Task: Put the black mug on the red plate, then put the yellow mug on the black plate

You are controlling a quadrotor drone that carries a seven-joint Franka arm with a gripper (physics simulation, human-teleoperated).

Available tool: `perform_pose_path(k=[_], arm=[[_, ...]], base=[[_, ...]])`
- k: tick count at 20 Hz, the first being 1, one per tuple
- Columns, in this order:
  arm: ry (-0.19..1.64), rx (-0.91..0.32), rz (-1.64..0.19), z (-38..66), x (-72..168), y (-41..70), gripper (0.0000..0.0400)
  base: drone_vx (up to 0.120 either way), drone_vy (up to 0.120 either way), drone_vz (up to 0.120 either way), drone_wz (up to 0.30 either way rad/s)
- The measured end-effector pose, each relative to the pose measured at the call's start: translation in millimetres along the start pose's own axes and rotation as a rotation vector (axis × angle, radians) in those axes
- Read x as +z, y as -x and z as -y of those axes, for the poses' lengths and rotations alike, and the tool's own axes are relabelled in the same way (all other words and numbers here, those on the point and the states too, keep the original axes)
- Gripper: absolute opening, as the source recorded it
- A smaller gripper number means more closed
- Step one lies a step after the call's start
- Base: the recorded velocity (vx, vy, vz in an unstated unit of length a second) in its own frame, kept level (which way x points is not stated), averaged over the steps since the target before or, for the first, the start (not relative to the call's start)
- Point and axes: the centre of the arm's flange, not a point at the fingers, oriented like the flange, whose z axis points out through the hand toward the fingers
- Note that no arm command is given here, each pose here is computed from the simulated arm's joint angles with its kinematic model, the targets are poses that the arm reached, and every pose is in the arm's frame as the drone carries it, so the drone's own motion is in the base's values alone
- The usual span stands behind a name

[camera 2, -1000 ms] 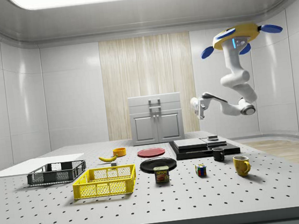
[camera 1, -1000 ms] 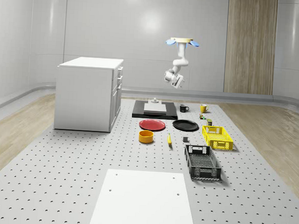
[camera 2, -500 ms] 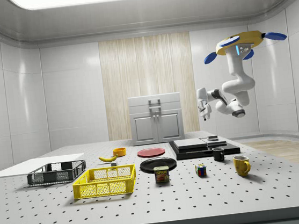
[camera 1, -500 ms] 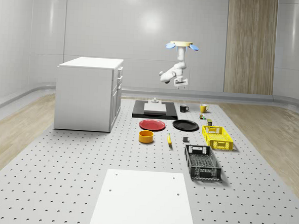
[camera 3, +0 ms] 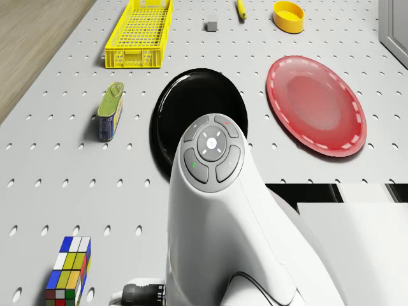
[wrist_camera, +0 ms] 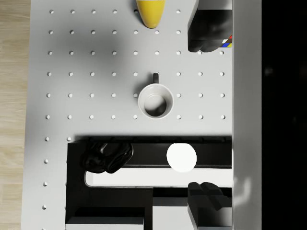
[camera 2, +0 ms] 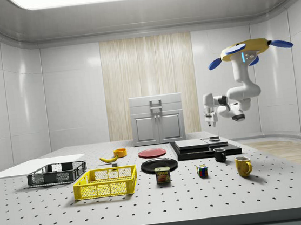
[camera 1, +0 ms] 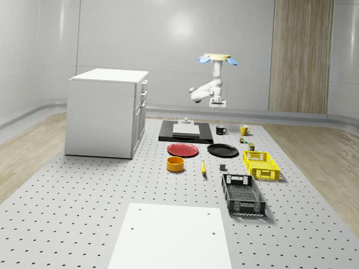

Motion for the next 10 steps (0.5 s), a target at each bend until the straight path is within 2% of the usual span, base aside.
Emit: perform_pose_path(k=[4,10], arm=[[0.009,0.000,-0.010,0.9,0.0,1.0,0.0400],[0.015,0.000,-0.016,1.5,-0.1,1.6,0.0400]], base=[[-0.120,0.000,-0.120,0.000],[0.000,0.000,-0.120,0.000]])
